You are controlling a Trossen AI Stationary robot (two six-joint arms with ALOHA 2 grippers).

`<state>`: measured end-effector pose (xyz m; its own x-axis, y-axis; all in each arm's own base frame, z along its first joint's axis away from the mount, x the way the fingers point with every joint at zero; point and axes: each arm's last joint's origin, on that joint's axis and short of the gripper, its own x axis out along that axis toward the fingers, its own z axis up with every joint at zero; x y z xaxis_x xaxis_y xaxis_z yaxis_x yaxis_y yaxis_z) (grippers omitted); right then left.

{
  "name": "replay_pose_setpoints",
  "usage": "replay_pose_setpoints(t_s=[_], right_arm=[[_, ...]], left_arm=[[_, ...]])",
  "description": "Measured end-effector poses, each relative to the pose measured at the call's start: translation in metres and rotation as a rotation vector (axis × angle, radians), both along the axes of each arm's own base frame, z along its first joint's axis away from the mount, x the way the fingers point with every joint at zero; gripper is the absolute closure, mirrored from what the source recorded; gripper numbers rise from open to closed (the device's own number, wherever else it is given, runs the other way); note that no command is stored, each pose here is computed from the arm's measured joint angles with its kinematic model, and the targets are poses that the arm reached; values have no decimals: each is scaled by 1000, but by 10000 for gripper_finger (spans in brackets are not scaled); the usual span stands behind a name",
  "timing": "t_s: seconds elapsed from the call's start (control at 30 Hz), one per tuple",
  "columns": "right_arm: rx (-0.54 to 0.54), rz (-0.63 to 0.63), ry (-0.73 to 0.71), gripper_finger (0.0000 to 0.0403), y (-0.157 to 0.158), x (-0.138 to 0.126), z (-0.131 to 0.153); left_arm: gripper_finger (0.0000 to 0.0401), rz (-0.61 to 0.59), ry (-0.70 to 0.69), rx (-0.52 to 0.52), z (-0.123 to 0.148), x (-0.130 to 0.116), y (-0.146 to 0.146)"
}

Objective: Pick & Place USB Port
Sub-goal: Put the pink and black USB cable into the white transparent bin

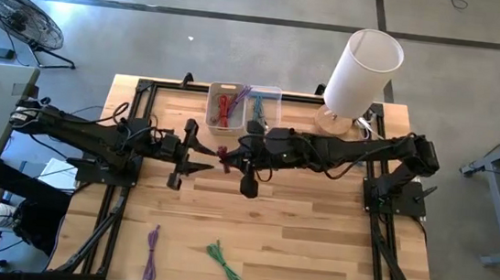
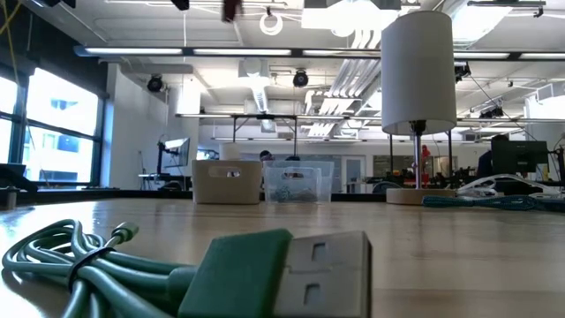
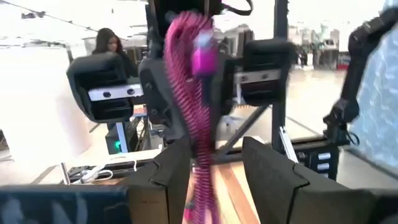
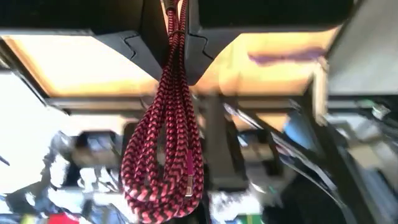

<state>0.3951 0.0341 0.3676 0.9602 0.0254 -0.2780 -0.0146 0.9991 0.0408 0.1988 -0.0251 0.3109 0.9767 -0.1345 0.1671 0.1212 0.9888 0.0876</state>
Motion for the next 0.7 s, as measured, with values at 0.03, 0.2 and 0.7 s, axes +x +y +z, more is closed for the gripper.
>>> replay_pose_setpoints(t_s=[0.03, 0.2, 0.7], right_arm=[[-8, -22, 19, 385, 1, -2, -1], [-23, -153, 73, 385, 2, -19, 7], [201, -671, 235, 385, -49, -62, 9]], left_arm=[[256, -1, 0, 13, 1, -3, 0], [255, 16, -9, 69, 7, -17, 2], [255, 266, 204, 167, -4, -56, 14]])
